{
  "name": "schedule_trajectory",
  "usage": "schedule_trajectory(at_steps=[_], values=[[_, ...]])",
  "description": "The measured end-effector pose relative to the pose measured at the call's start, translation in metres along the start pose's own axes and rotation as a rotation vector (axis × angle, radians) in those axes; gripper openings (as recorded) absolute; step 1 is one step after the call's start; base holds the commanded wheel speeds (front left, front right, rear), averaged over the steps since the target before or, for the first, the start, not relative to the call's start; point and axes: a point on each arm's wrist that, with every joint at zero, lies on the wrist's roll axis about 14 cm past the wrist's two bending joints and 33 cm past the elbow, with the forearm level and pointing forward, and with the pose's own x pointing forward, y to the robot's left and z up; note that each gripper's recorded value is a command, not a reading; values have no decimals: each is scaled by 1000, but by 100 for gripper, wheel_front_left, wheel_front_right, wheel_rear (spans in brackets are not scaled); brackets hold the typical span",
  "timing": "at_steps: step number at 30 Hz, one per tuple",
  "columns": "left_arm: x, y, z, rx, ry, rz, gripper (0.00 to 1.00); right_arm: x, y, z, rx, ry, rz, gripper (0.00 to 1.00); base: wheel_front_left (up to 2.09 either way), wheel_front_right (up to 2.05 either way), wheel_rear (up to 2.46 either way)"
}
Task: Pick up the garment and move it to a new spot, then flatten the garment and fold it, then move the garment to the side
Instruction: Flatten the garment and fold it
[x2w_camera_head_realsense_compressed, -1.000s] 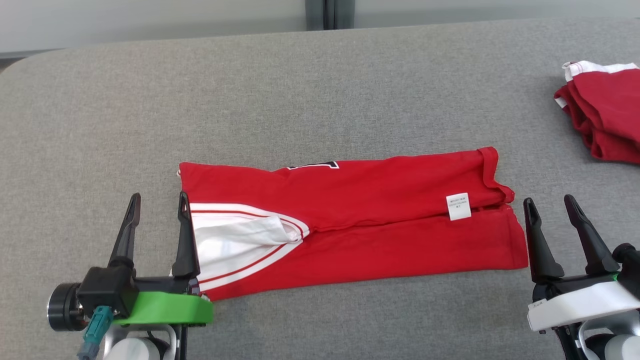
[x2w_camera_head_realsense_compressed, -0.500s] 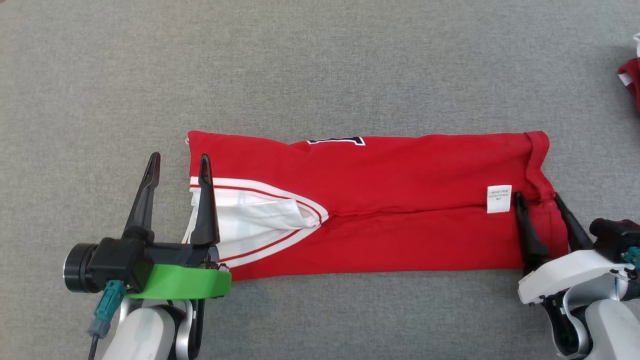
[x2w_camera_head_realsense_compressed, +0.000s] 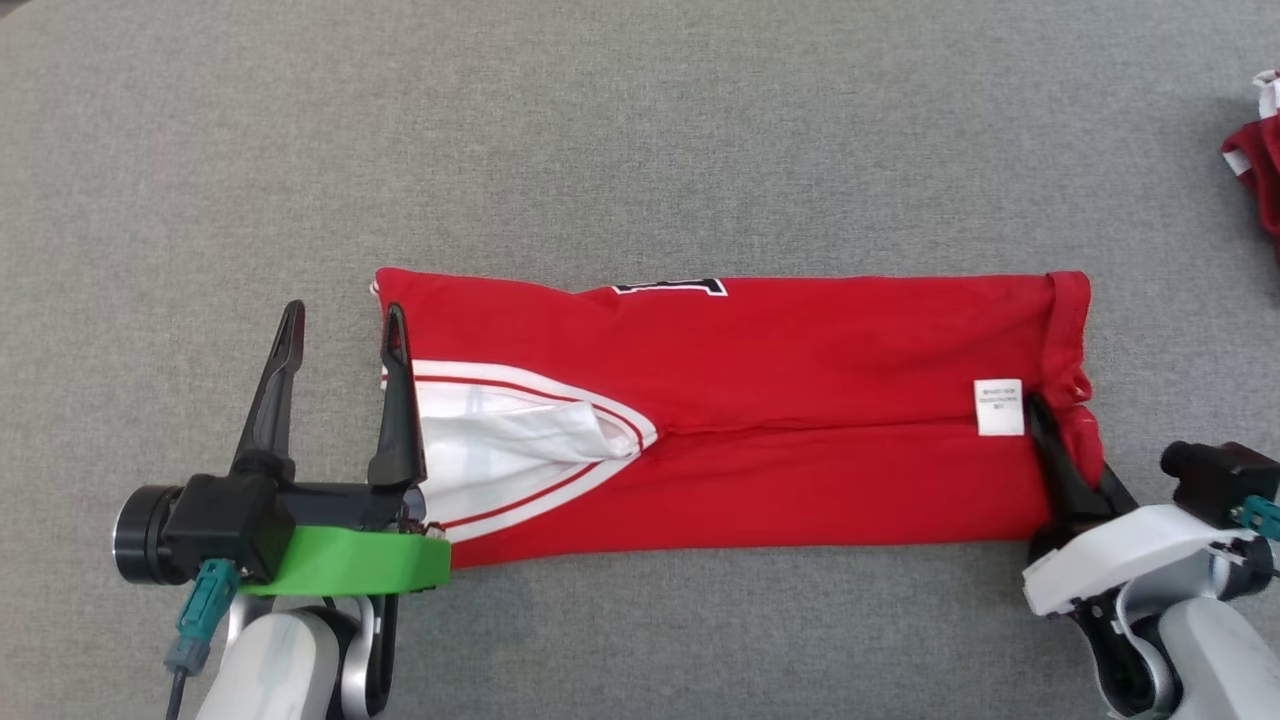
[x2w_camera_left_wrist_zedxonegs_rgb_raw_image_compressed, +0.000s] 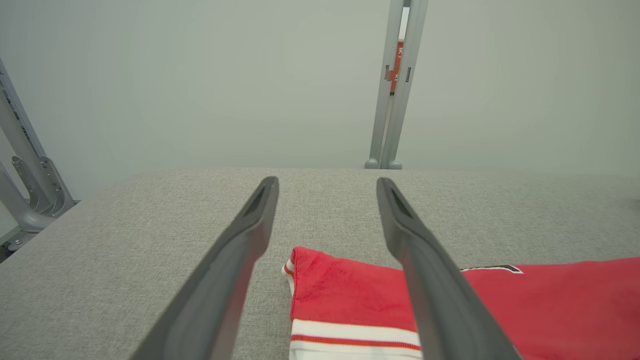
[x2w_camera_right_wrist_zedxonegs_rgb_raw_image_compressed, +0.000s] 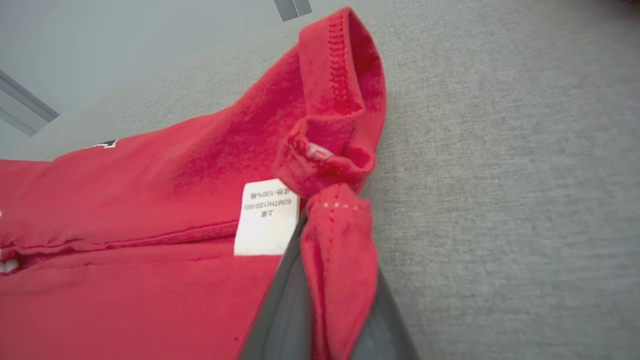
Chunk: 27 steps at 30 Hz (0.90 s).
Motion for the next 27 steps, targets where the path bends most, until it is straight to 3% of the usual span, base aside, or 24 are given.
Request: schedule_trajectory(at_steps=[10,14,20,27], values=[[-7,-9,9,2,-22,-27,100,-49,-90,46,-92,-96,-212,0,0,0,0],[-11,-10,12,2,-25,-30,100,-54,-88,70,-160,-143,-195,0,0,0,0],[-20,-17,16,-1,-29,-47,100,-38,-3,104,-237,-206,18,0,0,0,0],[-27,-21,22,-7,-41,-65,100,-22,127,89,-132,-169,318,0,0,0,0]])
